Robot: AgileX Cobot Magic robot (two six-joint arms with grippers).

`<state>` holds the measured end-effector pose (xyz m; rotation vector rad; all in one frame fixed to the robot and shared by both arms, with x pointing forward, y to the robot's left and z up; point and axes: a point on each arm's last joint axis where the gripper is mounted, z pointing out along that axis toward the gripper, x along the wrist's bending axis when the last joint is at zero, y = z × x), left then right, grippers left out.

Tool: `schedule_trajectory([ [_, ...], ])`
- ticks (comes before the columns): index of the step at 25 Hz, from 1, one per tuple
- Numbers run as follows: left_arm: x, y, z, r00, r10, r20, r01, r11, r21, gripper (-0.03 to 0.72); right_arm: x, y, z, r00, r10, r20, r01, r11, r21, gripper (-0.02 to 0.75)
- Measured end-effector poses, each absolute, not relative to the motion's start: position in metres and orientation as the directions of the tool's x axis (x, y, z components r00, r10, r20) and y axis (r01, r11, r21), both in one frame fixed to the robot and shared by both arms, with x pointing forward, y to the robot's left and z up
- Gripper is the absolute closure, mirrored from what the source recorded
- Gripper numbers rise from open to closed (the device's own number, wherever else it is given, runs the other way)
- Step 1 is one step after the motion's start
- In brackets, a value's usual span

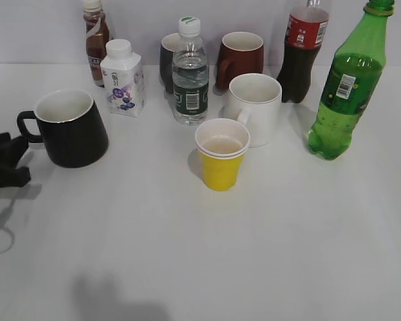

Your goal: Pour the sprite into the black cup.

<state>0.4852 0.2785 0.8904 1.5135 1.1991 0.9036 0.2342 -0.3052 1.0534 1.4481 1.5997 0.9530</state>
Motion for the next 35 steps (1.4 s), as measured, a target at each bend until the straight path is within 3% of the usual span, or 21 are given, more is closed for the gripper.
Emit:
schedule_trajectory([
  [7, 0.508, 0.269, 0.904, 0.269, 0.963, 0.004, 0.162, -0.050, 0.985, 0.442, 0.234, -0.305, 1.053, -0.065, 0.996, -0.054, 0.427, 0.077, 0.901, 0.164],
  [11, 0.532, 0.265, 0.909, 0.277, 0.960, 0.029, 0.193, -0.085, 0.978, 0.453, 0.234, -0.305, 1.053, -0.065, 0.996, -0.054, 0.427, 0.077, 0.901, 0.164],
  [16, 0.560, 0.264, 0.917, 0.270, 0.961, 0.062, 0.248, -0.131, 0.960, 0.639, 0.234, -0.305, 1.053, -0.065, 0.996, -0.054, 0.427, 0.077, 0.901, 0.164],
  [26, 0.568, 0.261, 0.927, 0.308, 0.945, 0.108, 0.239, -0.187, 0.953, 0.643, 0.234, -0.305, 1.053, -0.065, 0.996, -0.054, 0.427, 0.077, 0.901, 0.164],
  [35, 0.552, 0.262, 0.981, 0.295, 0.942, 0.161, 0.119, -0.203, 0.972, 0.643, 0.234, -0.300, 1.053, -0.105, 0.994, 0.004, 0.430, 0.041, 0.902, 0.164],
])
